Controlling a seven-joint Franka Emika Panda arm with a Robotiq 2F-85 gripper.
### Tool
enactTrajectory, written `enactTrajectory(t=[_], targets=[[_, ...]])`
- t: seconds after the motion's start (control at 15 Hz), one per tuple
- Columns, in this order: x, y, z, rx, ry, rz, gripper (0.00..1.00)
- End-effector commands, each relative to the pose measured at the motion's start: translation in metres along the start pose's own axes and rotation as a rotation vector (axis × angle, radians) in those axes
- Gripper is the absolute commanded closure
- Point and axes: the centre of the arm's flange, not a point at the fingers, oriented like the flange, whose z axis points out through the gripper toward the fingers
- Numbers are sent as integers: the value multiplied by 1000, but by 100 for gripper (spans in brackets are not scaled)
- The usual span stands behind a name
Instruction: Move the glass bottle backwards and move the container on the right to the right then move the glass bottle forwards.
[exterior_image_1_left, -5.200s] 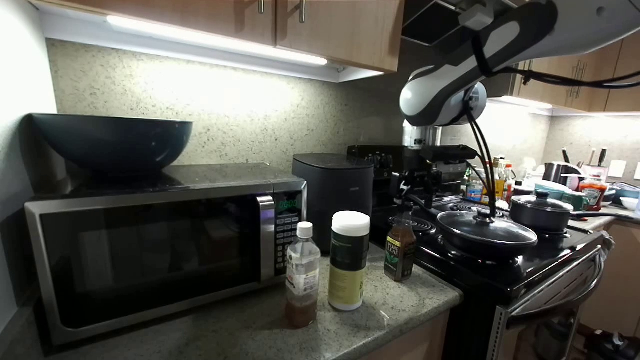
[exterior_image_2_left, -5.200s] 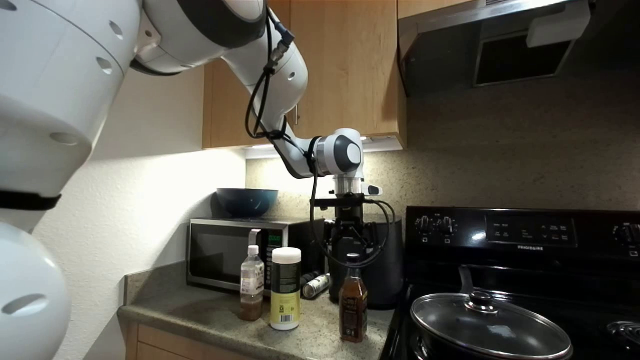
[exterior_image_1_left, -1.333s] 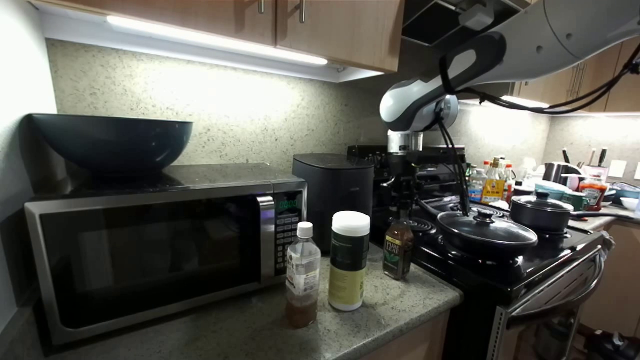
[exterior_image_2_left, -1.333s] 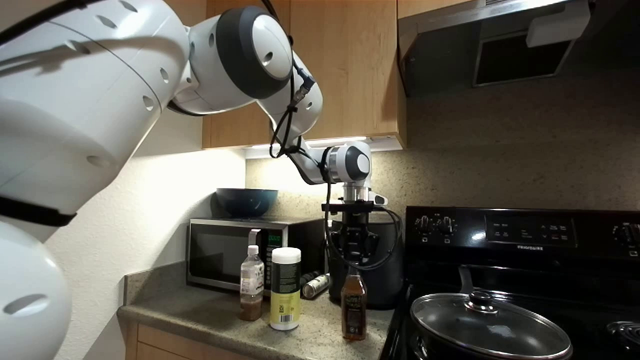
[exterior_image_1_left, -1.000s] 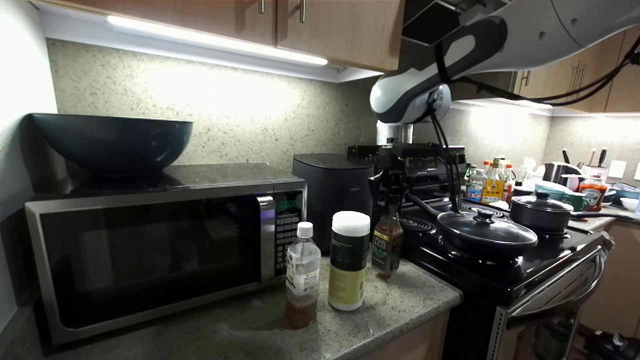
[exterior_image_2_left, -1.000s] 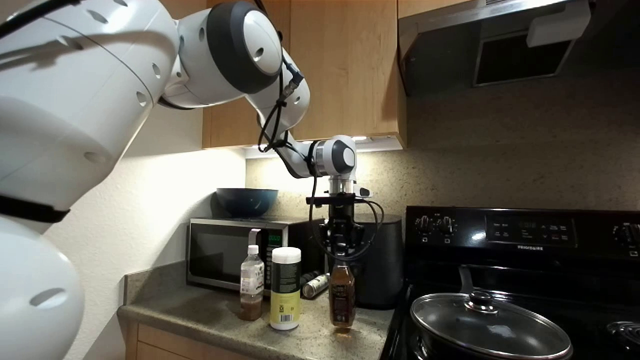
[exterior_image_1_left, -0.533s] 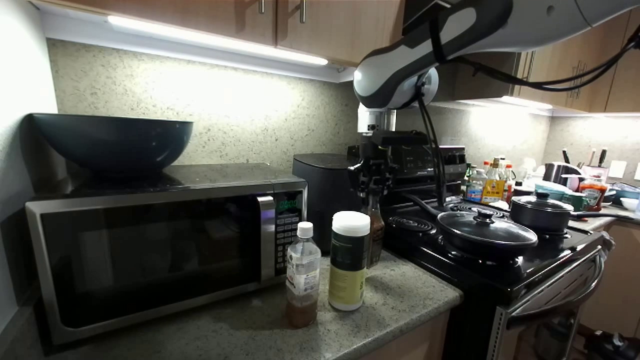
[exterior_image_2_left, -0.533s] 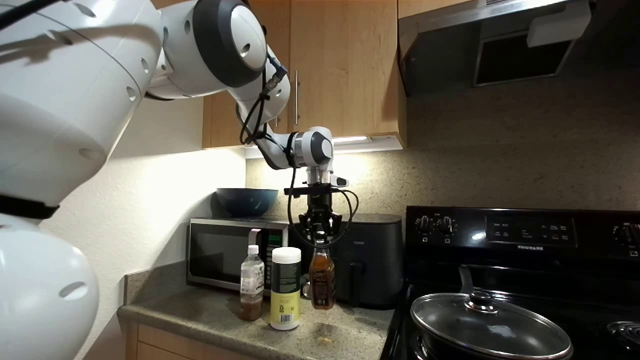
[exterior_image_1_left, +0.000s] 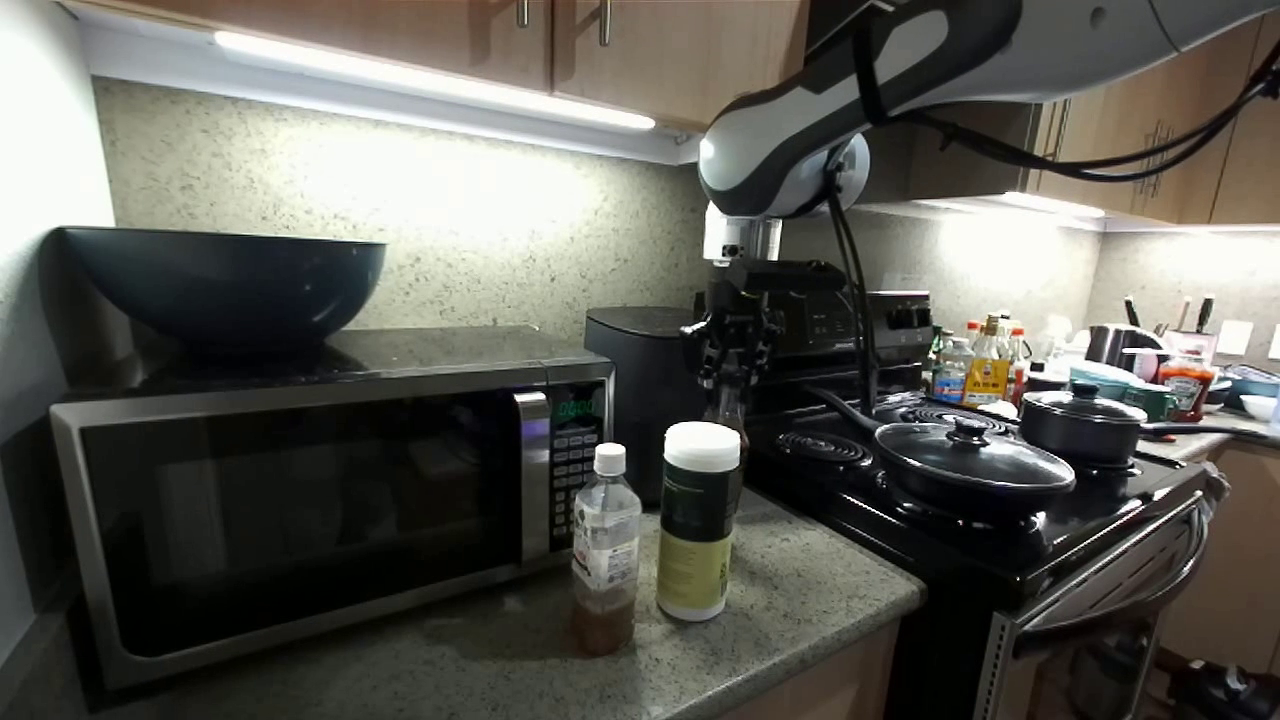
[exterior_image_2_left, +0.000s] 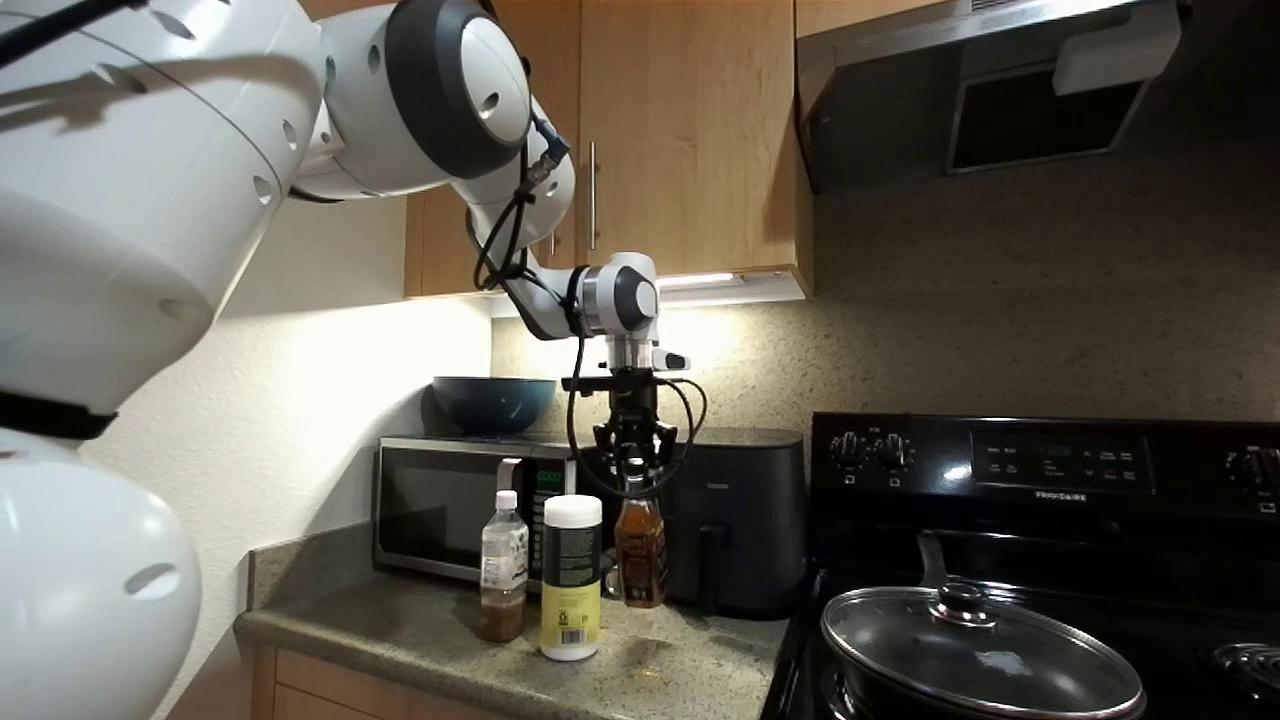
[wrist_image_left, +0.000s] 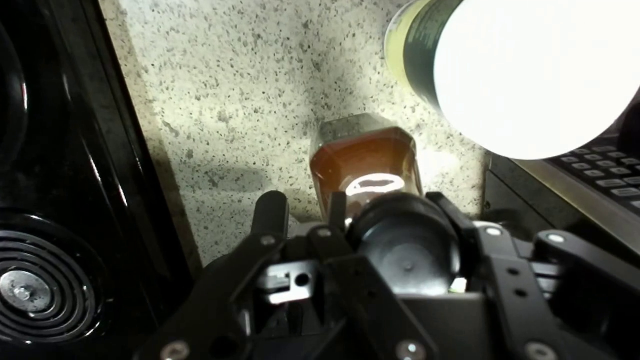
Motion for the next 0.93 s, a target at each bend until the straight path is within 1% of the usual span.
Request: enactTrajectory(t=[0.0,0.2,0.47,0.87], targets=[[5,-3,2,-1,-4,-7,82],[23,-15,12,-27,-34,-39,82],[42,-28,22,-53,-37,-66,82],[59,-42,31,-64,-45,-88,82]])
